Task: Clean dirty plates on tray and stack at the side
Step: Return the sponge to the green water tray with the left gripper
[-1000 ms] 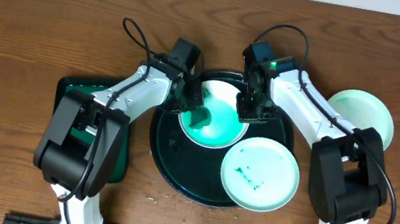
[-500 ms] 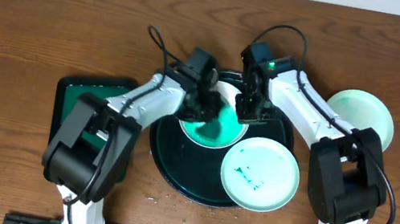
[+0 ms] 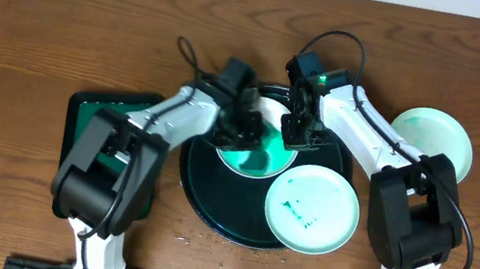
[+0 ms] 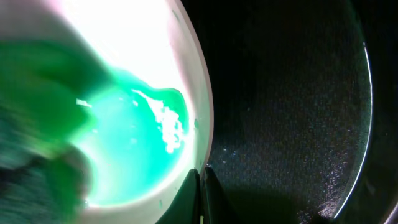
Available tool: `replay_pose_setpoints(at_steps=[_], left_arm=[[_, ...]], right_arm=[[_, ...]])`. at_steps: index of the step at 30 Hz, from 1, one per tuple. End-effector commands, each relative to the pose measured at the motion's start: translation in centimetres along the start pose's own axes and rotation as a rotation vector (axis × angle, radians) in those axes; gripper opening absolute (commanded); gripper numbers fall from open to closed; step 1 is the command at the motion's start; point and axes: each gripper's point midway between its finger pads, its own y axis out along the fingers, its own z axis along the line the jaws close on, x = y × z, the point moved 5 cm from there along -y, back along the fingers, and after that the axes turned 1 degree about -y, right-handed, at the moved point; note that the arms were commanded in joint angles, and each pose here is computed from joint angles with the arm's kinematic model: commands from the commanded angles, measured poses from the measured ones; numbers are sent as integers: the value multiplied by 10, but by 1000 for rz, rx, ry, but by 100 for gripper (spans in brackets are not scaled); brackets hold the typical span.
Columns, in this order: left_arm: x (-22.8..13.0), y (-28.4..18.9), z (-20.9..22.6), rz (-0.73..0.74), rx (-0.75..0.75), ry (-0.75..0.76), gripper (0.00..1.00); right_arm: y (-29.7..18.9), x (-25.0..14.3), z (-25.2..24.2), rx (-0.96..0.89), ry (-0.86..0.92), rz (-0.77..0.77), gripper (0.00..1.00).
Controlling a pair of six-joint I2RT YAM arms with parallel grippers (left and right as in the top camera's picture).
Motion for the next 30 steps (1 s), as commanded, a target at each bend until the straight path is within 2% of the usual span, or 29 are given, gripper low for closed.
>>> replay_pose_setpoints(at_steps=[1,8,16,20,22,30], left_arm=[[27,-30,44,-104,182,-143,7],[23,-86,33,-139,210,-69,7],[-8,-152,28,-248,326,-45,7],[-21,-177,54,-320,545,-157,7],[-24,-180,63,-312,599,-171,7],[-18,-185,120,-287,681,-371,7]], right_arm=[[-7,-2,14,38,-11,-14,1],[-7,2,14,37,-12,-34,1],[-7,2,14,31,-12,-37,1],[-7,3,14,32,-12,-40,1],[-7,3,14,31,-13,-39,1],[-7,1,13,29,-23,-32,1]])
